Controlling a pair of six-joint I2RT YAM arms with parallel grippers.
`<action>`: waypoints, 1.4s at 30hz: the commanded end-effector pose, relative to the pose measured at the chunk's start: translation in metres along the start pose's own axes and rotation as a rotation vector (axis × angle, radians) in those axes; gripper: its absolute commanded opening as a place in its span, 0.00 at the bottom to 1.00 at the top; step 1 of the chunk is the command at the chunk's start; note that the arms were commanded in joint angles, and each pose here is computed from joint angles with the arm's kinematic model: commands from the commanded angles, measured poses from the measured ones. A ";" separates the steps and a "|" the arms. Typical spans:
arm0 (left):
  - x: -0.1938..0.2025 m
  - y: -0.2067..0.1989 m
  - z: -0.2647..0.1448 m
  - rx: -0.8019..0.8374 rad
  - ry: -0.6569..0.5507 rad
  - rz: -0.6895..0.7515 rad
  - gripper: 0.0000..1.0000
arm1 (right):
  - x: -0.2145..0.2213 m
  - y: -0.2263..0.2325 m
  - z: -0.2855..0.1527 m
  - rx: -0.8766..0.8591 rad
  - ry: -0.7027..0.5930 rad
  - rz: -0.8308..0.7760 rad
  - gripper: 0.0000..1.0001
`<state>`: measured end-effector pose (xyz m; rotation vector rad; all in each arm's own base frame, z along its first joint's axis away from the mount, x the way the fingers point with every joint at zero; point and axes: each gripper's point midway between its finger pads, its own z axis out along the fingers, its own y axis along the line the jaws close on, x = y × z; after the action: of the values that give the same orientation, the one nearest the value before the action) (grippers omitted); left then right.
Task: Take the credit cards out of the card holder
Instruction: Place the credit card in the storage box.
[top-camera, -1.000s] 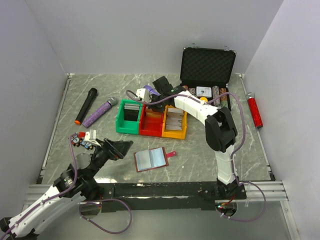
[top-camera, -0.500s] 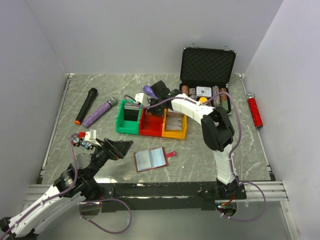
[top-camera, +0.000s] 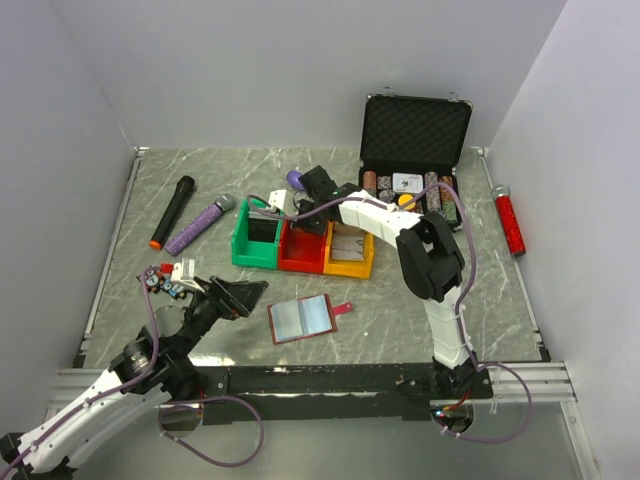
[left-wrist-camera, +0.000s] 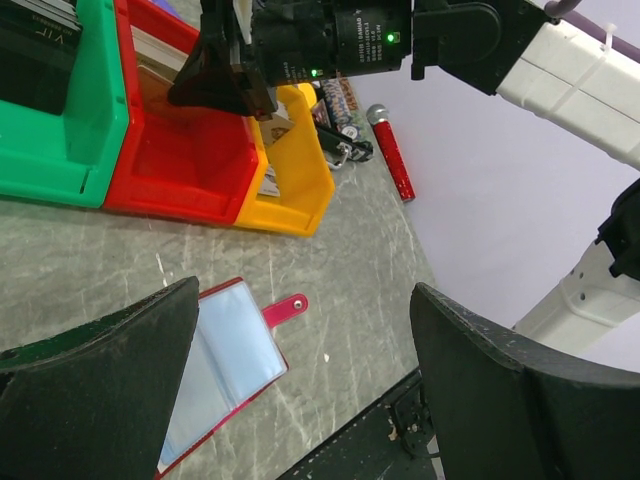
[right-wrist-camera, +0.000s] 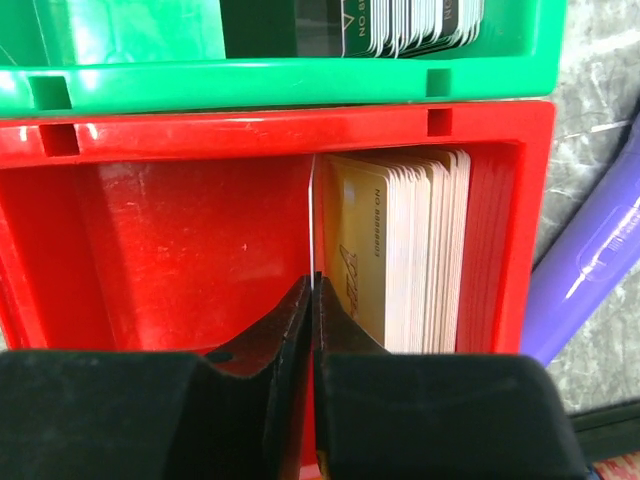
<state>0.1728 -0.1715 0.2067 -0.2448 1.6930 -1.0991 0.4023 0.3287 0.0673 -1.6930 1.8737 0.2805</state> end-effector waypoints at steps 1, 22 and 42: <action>-0.001 -0.008 0.001 0.036 -0.003 -0.004 0.91 | -0.001 -0.004 -0.002 0.043 0.004 -0.002 0.11; -0.007 -0.013 0.002 0.046 -0.016 -0.002 0.91 | -0.030 -0.054 -0.041 0.277 -0.027 0.026 0.41; -0.003 -0.011 0.002 0.045 -0.007 -0.005 0.91 | -0.032 -0.089 -0.052 0.441 -0.010 0.048 0.44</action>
<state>0.1736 -0.1748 0.2070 -0.2384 1.6918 -1.1078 0.4518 0.3134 0.1002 -1.4507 1.8802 -0.0377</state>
